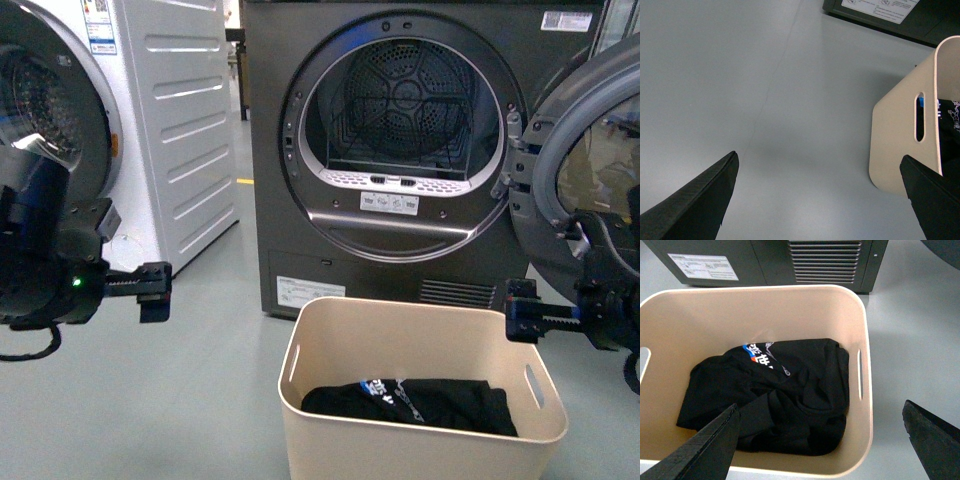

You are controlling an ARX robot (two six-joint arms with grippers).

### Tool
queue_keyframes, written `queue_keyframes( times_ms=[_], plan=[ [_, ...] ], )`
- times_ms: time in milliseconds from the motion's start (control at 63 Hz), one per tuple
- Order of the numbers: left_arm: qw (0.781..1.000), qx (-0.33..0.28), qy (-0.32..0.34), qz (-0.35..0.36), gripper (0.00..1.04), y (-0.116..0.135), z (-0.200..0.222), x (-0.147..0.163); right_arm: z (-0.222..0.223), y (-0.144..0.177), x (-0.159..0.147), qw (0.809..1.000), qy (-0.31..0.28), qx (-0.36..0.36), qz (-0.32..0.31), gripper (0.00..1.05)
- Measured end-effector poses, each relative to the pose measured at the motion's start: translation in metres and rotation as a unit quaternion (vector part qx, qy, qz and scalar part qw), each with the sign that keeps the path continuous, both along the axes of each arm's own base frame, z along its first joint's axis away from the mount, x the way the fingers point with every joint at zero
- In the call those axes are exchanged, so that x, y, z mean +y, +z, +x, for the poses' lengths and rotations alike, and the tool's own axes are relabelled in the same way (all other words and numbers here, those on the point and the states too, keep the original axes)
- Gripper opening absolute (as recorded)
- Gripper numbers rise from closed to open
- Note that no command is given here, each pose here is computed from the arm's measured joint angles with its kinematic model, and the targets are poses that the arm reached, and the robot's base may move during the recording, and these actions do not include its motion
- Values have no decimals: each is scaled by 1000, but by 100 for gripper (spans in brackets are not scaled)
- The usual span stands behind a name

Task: Move hamper under clothes hanger

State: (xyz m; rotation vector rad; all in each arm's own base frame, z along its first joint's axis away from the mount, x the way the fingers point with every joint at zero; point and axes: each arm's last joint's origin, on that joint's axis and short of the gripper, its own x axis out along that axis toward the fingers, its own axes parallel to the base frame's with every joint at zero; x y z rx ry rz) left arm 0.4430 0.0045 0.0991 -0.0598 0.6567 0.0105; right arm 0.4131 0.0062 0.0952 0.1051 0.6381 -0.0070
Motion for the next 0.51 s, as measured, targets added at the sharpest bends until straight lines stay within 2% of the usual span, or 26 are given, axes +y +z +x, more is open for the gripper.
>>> queue_keyframes(
  times_ms=[222,508],
  plan=[
    [1000,17,-17,-4,98,-36,58,-27,68,-25,17,998,18,44,-36,97],
    [998,20,-59,-6,98,-47,87,-73,81,-49,33,996,36,65,-52,97]
  ],
)
